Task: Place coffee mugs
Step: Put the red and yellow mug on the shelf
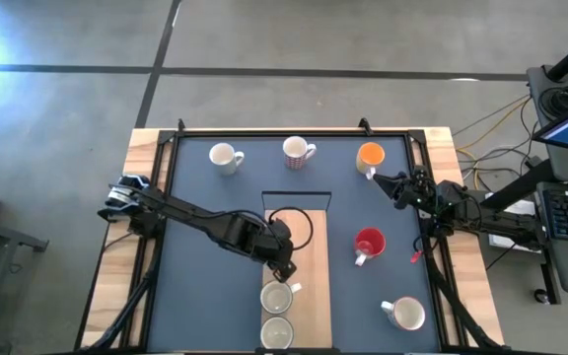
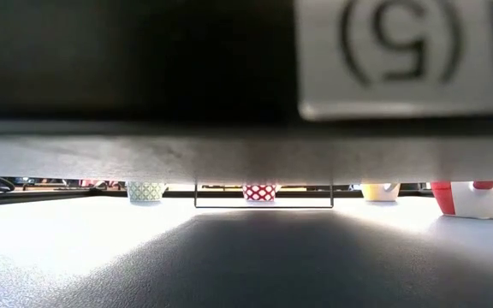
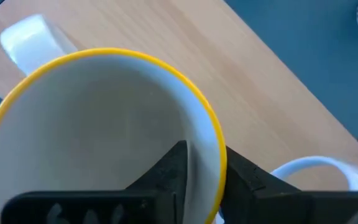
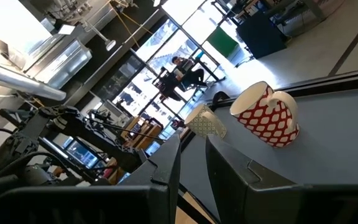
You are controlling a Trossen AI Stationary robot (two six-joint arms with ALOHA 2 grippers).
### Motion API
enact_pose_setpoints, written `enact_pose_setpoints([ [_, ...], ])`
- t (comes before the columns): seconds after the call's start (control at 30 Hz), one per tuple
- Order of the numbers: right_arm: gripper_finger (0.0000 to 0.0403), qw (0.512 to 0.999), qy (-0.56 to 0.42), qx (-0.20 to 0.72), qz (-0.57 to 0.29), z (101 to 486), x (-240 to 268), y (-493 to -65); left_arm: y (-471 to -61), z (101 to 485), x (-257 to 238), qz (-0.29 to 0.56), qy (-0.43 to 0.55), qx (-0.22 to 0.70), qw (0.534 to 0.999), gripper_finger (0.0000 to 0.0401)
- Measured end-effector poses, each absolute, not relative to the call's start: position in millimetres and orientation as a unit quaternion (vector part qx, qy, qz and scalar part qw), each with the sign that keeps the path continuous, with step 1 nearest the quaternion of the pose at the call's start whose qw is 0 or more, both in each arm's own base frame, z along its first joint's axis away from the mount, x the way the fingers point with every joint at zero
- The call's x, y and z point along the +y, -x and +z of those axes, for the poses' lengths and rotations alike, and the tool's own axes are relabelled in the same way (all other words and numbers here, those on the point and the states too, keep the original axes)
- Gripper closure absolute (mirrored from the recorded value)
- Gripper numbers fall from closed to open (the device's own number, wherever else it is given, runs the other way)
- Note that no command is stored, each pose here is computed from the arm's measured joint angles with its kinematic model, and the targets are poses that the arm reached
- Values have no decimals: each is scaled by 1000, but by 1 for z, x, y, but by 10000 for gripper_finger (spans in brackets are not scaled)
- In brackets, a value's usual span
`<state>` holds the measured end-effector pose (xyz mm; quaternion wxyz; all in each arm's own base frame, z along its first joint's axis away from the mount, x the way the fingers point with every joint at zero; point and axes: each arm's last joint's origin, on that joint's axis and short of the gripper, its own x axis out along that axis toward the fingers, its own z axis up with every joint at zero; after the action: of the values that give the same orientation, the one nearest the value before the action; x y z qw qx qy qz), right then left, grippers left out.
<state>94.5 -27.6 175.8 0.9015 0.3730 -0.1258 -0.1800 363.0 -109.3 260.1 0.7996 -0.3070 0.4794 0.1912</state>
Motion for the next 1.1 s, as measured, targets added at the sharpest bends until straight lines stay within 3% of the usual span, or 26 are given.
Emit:
enact_pose_setpoints([
  [0.57, 337, 902, -373, -124, -181, 175, -28, -95, -365, 284, -110, 185, 296, 470, 811, 314],
  [0.83, 337, 902, -373, -123, -181, 175, -28, -95, -349, 308, -102, 250, 239, 500, 794, 314],
  [1.1, 337, 902, -373, -123, -181, 175, -28, -95, -340, 302, -92, 308, 219, 527, 761, 314],
])
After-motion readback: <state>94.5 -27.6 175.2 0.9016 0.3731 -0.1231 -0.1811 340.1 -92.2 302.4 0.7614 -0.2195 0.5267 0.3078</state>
